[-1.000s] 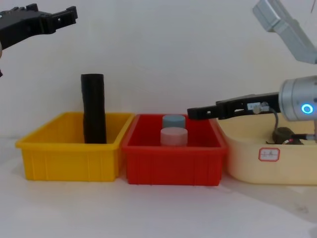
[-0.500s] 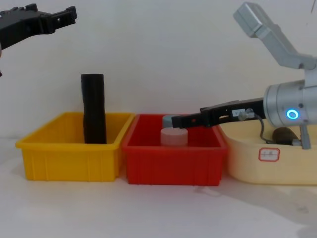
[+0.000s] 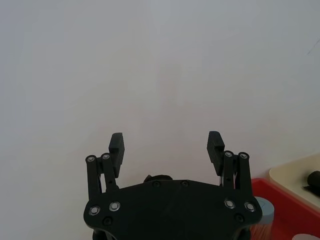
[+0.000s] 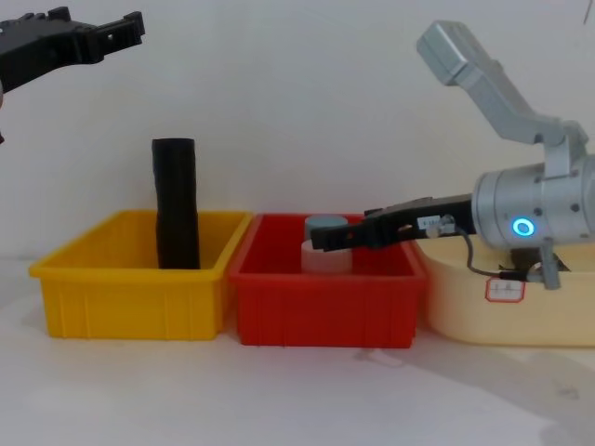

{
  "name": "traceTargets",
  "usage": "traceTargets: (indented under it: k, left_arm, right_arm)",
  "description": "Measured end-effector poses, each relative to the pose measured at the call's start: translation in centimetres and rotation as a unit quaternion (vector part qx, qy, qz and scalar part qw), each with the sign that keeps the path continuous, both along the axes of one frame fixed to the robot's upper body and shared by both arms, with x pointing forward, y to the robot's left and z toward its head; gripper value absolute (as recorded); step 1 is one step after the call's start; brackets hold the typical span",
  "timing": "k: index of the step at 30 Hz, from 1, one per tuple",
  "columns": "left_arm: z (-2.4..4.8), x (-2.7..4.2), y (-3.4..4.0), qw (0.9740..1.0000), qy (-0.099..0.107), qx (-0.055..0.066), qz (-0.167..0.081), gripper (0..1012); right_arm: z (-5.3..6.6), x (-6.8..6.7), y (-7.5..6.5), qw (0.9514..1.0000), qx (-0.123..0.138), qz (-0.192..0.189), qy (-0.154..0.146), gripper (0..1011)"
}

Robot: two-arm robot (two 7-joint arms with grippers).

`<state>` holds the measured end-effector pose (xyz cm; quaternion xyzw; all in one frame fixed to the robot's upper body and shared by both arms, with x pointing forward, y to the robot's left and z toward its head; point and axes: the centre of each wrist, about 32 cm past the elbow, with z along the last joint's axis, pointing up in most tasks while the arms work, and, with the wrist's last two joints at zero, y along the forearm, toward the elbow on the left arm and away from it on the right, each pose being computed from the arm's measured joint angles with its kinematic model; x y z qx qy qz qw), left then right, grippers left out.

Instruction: Pick up the garbage bag with the one hand and transfer it to the other hand.

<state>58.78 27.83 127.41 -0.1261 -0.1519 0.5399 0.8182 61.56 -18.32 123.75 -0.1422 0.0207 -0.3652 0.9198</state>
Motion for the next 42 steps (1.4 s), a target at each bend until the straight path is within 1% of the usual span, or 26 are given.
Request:
traceTargets:
  k: [10, 28, 42]
  left_arm:
    - [0.0, 0.0, 0.0, 1.0, 0.0, 0.0, 0.0, 1002]
    - [0.0, 0.0, 0.0, 1.0, 0.0, 0.0, 0.0, 1002]
    - [0.0, 0.0, 0.0, 1.0, 0.0, 0.0, 0.0, 1001]
  right_arm:
    - [-0.4, 0.7, 0.6, 1.0, 0.0, -0.005, 0.002, 1001]
    - [-0.6, 2.3, 0.8, 0.9999, 0.006, -0.008, 0.013, 1001]
    - [-0.7, 2.9, 1.1, 0.9998, 0.003, -0.005, 0.019, 1001]
